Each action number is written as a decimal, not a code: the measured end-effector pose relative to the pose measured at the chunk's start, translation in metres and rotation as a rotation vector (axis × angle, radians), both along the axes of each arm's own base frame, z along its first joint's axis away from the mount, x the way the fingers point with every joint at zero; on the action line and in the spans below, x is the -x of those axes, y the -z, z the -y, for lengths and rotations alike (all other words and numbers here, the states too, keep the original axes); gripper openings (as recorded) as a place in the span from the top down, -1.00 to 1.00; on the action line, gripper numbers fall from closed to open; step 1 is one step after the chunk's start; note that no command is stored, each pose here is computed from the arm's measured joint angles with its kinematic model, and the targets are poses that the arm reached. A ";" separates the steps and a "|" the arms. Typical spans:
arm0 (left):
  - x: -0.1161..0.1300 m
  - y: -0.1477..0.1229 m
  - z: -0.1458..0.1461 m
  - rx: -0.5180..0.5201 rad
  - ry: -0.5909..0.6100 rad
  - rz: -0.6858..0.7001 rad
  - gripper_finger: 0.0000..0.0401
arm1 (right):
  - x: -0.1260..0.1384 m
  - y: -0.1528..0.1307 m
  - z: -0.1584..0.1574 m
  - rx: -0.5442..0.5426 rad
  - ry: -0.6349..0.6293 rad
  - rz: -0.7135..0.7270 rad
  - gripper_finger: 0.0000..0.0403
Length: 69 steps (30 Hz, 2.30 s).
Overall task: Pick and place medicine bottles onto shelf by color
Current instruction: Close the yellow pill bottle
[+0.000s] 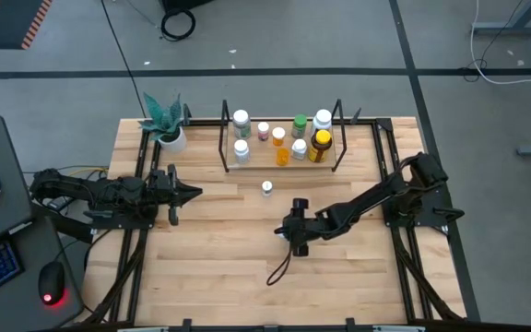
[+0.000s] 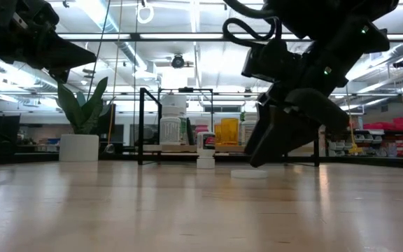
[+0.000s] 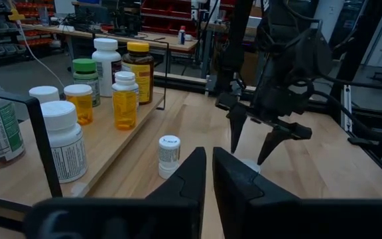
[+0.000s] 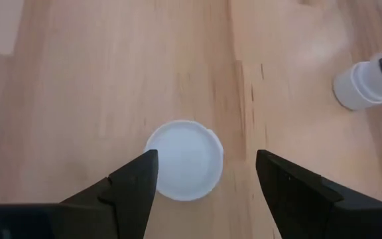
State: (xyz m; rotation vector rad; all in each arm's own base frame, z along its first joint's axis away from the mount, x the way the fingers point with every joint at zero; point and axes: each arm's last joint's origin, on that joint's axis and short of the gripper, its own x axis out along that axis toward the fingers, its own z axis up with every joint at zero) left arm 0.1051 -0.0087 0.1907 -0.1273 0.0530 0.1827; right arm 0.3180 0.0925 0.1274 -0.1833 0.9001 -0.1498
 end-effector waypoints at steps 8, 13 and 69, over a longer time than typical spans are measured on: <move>0.000 0.000 0.000 0.000 0.000 0.000 0.87 | -0.004 0.007 -0.002 -0.016 -0.005 0.008 -0.31; 0.000 0.000 0.000 0.000 0.000 0.000 0.88 | -0.003 0.012 -0.003 -0.023 -0.001 -0.009 -0.31; 0.000 0.000 0.000 0.000 0.000 0.000 0.82 | -0.032 0.018 0.019 -0.051 -0.031 0.182 -0.31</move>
